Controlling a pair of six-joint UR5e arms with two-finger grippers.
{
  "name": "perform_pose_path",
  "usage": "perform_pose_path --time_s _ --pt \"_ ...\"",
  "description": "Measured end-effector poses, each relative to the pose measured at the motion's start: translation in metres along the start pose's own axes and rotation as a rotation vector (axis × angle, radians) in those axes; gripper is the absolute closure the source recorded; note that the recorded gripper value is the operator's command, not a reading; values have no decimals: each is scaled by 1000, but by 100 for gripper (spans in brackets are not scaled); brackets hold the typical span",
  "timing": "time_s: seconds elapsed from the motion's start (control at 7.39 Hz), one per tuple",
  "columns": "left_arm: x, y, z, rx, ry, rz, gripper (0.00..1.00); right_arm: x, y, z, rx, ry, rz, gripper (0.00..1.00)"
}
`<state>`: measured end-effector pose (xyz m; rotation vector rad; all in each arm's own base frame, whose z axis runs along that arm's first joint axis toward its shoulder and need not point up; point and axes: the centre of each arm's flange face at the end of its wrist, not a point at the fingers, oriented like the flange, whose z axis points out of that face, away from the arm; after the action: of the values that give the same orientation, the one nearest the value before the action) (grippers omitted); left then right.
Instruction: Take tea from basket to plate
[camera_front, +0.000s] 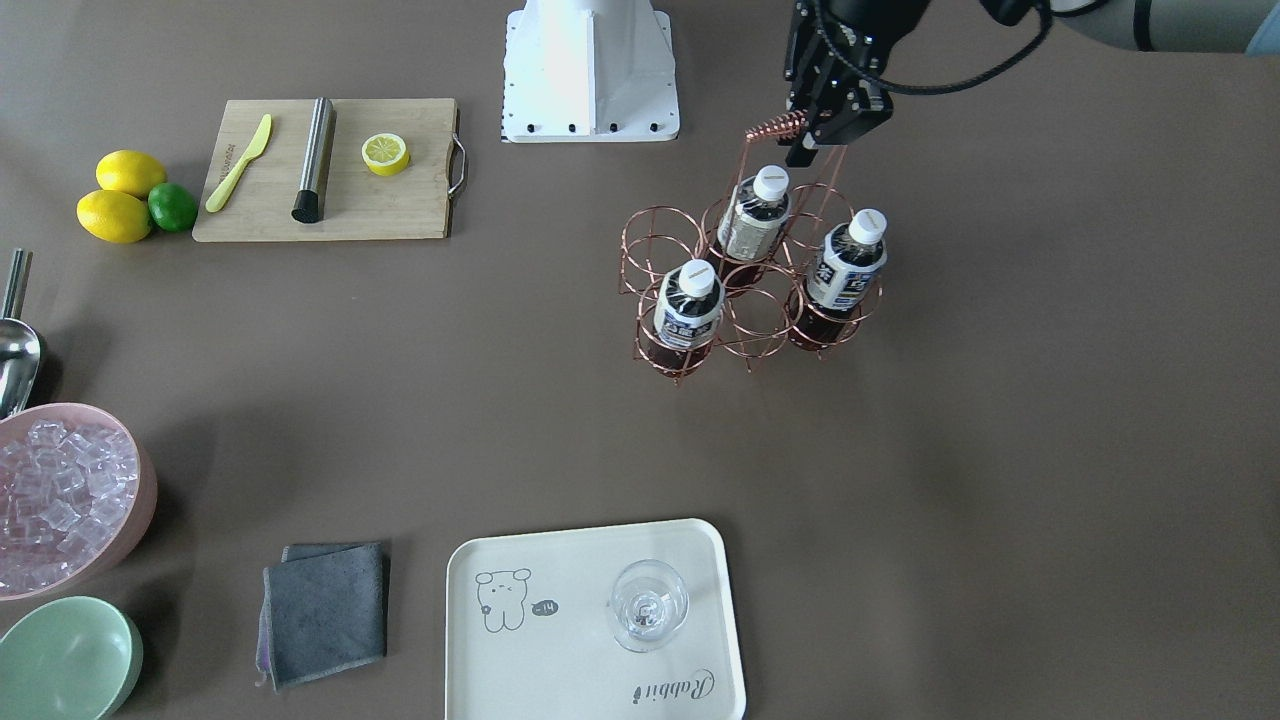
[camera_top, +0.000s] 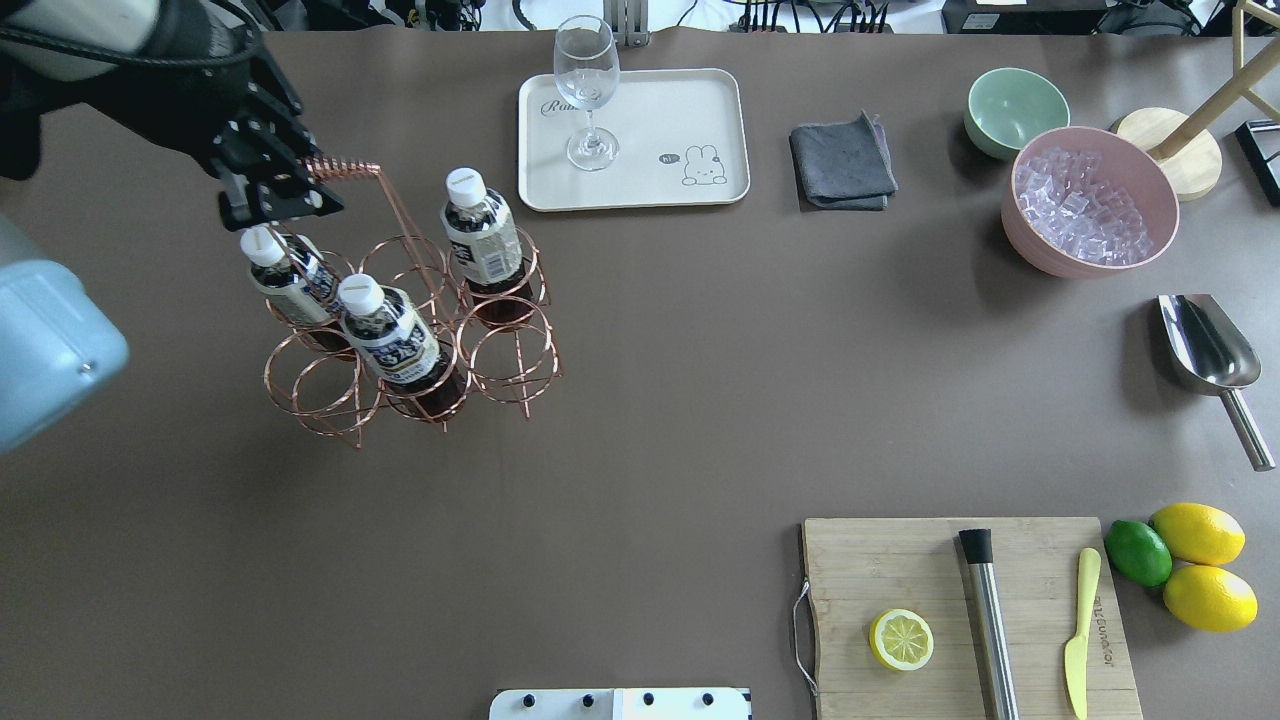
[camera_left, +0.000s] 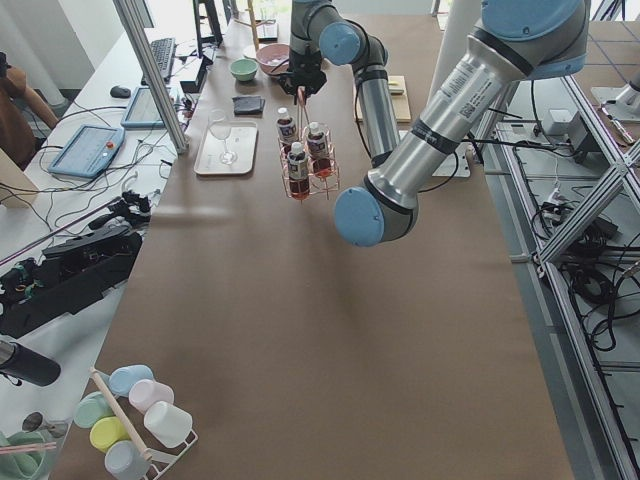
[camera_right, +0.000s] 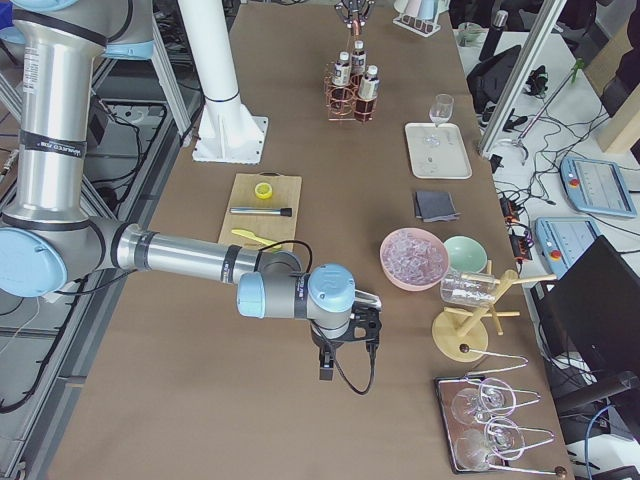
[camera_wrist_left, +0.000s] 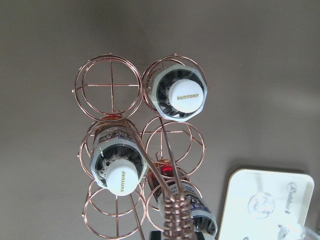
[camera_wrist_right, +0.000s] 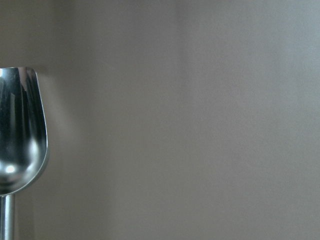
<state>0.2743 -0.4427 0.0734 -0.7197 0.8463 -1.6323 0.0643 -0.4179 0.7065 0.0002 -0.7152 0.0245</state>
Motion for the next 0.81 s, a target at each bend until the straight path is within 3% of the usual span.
perform_pose_path --time_s 0.27,0.81 --pt "-43 71 30 -3 -29 56 100 0 0 -1 2 0 1 0" --pt "-112 145 69 8 -57 104 100 -1 0 -3 6 -1 -1 0"
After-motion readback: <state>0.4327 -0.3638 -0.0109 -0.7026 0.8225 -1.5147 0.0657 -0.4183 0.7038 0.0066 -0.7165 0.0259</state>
